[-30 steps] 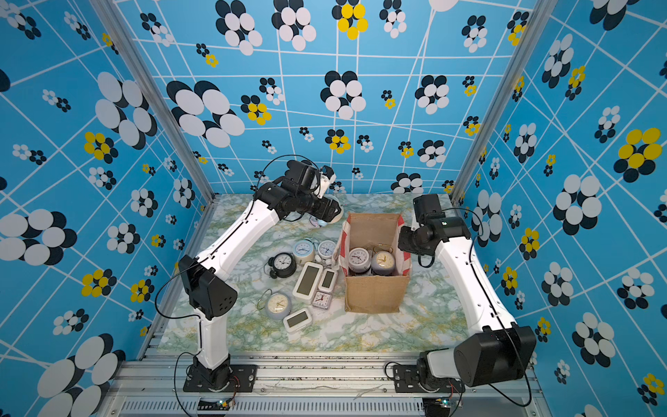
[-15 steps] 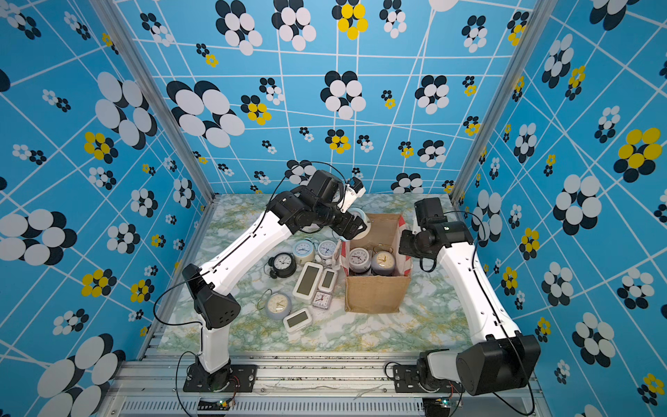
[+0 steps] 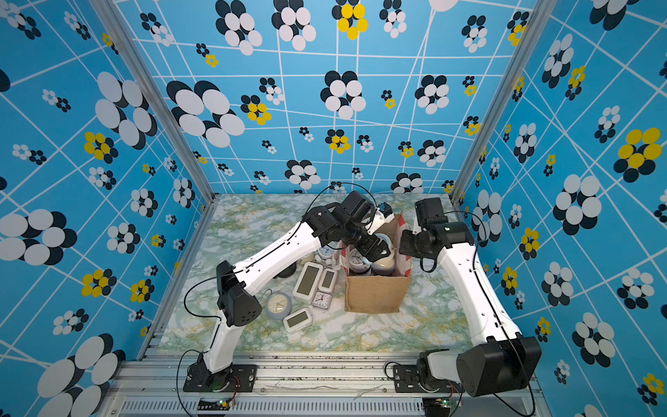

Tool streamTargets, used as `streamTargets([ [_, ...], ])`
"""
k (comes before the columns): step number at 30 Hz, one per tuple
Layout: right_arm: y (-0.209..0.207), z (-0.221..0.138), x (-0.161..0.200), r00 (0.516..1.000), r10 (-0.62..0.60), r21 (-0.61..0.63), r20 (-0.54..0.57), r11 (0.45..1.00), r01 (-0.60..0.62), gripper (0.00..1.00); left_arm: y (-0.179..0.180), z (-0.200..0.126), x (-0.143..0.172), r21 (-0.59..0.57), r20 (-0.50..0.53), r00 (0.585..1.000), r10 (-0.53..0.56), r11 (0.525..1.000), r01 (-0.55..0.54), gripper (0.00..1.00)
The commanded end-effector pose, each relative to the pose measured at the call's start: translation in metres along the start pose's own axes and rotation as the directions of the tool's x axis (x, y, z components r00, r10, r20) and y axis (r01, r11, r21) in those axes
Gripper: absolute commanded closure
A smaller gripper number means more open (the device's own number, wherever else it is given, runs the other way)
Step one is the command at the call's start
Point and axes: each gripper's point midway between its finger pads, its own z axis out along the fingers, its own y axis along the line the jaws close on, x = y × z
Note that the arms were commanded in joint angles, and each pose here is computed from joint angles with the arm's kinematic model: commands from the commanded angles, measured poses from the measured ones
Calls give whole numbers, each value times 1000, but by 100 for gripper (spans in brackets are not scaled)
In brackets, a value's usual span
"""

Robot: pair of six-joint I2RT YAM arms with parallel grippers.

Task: Put the alarm clock into the canvas bag
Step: Place the alarm at the canvas bag.

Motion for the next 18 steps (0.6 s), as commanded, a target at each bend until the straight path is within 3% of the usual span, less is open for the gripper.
streamTargets([
  [1,-5,-12,3,1000,-11,25,12,1000,11,100,4,18,2,21,1,1000,-20,1000,20,60],
  [6,-5,-12,2,1000,-10,24,16,1000,10,100,19,52,19,-7,-37,998,-55,998,55,60],
  [18,-4,-10,2,1000,-10,18,7,1000,10,100,80,116,44,-222,-61,994,-90,972,74,58],
])
